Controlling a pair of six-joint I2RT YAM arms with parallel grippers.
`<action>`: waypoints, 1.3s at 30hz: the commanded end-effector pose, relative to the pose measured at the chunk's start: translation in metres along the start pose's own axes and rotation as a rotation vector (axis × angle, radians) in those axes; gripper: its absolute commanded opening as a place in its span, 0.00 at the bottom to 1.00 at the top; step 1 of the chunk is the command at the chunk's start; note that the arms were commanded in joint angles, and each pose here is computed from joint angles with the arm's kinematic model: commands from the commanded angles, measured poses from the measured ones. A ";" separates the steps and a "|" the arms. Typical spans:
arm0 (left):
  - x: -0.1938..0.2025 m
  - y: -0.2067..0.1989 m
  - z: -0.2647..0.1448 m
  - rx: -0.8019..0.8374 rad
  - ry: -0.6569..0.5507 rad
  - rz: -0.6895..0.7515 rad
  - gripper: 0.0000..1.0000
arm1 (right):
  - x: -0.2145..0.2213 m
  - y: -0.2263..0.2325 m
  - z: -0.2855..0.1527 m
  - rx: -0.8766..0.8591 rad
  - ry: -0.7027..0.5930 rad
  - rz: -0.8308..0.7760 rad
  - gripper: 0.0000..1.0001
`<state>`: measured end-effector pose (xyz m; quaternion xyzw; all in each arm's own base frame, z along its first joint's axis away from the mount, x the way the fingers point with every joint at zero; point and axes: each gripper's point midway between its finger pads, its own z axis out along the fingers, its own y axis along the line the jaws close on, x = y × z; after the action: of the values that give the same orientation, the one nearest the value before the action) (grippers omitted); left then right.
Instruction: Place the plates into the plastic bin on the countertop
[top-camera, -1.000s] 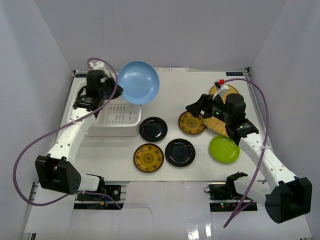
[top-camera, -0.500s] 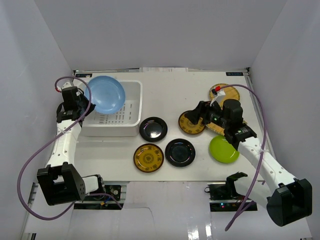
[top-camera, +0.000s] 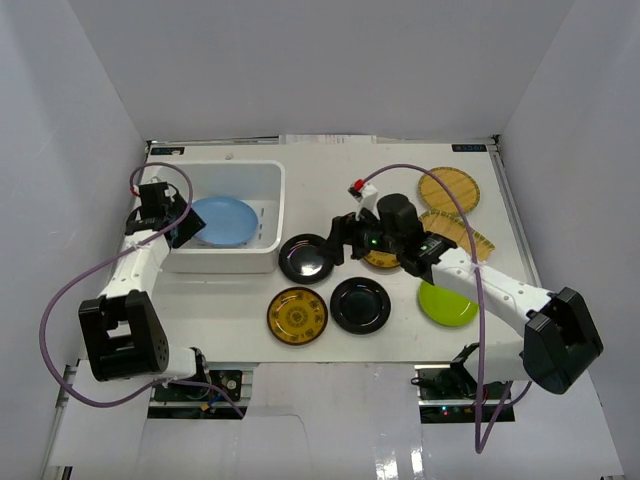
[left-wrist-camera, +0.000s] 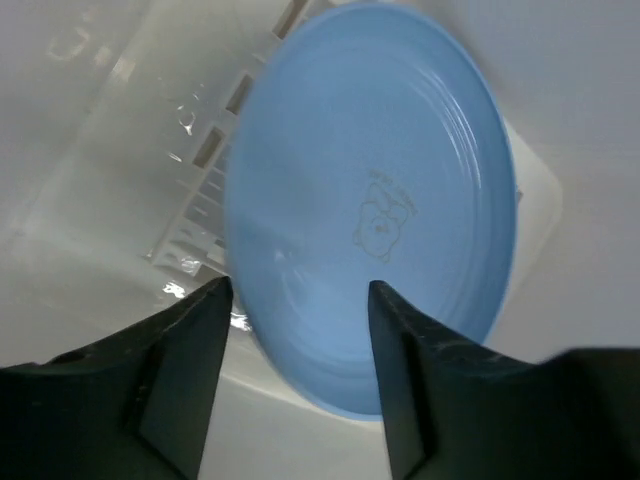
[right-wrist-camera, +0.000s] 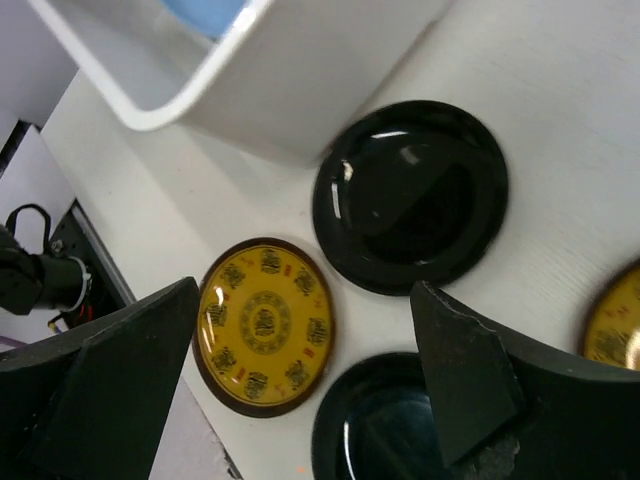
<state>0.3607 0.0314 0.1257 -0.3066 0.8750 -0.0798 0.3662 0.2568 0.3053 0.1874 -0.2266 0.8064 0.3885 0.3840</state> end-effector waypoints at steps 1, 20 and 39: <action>-0.033 -0.026 -0.010 0.084 -0.082 0.008 0.71 | -0.028 0.042 0.021 -0.076 -0.062 -0.123 0.92; -0.057 -0.132 -0.145 0.641 -0.207 0.061 0.98 | -0.008 0.102 0.128 -0.222 0.013 -0.077 0.20; 0.045 -0.187 -0.207 0.958 -0.040 0.346 0.98 | -0.060 0.037 0.092 0.030 -0.140 -0.072 0.64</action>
<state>0.3052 -0.1370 0.2926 -0.0233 0.7964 -0.3603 0.4852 0.2981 0.4475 0.1548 -0.2458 0.8030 0.3831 0.3848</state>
